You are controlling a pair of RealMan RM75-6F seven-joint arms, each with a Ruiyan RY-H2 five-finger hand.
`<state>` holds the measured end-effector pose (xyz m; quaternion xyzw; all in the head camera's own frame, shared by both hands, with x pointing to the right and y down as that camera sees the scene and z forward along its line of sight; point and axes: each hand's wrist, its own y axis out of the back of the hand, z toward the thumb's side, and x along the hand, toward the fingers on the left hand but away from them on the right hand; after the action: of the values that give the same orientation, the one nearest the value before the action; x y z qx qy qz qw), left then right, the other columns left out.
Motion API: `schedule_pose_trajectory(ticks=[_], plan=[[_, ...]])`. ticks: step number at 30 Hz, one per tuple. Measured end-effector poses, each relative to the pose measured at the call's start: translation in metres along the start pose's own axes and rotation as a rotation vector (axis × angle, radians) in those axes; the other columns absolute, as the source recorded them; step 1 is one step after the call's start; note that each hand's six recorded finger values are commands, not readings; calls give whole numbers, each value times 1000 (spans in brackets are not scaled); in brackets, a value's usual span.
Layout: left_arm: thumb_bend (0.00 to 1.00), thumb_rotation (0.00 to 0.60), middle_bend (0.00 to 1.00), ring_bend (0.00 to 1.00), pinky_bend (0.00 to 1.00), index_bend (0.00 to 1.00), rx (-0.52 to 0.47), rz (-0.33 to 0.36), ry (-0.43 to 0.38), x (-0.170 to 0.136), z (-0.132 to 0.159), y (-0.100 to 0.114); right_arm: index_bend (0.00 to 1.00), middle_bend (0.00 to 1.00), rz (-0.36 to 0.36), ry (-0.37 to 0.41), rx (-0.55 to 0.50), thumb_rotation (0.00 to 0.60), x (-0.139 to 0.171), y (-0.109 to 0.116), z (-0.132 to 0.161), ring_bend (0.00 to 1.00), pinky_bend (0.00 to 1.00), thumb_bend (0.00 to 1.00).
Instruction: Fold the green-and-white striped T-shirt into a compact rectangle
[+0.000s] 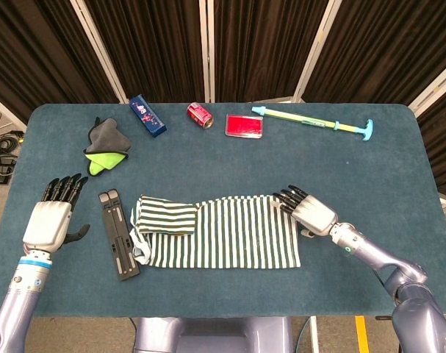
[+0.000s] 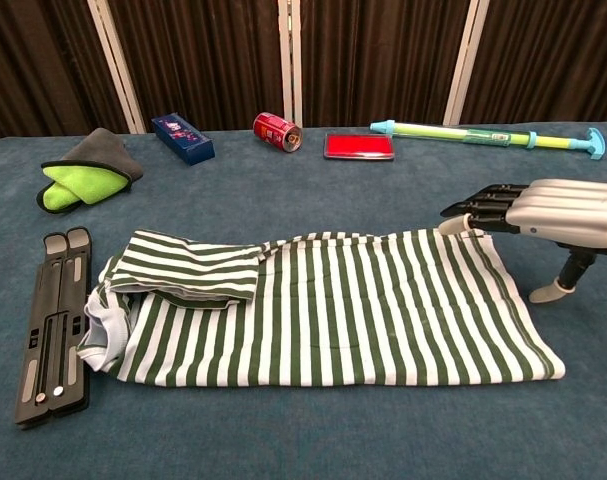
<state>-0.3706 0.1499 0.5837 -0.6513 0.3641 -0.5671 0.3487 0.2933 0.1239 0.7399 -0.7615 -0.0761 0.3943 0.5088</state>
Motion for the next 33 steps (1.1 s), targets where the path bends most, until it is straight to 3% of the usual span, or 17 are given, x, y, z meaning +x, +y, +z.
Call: schedule_pose_trajectory(ticks=[16, 33], plan=[[278, 600, 0, 0, 0, 0, -3, -4, -7, 0, 0, 0, 113, 1, 33, 12, -2, 600, -12, -11, 9, 0, 0, 0], [277, 600, 0, 0, 0, 0, -5, -8, -13, 0, 1, -1, 119, 15, -49, 16, -67, 600, -29, 5, 19, 0, 0, 0]])
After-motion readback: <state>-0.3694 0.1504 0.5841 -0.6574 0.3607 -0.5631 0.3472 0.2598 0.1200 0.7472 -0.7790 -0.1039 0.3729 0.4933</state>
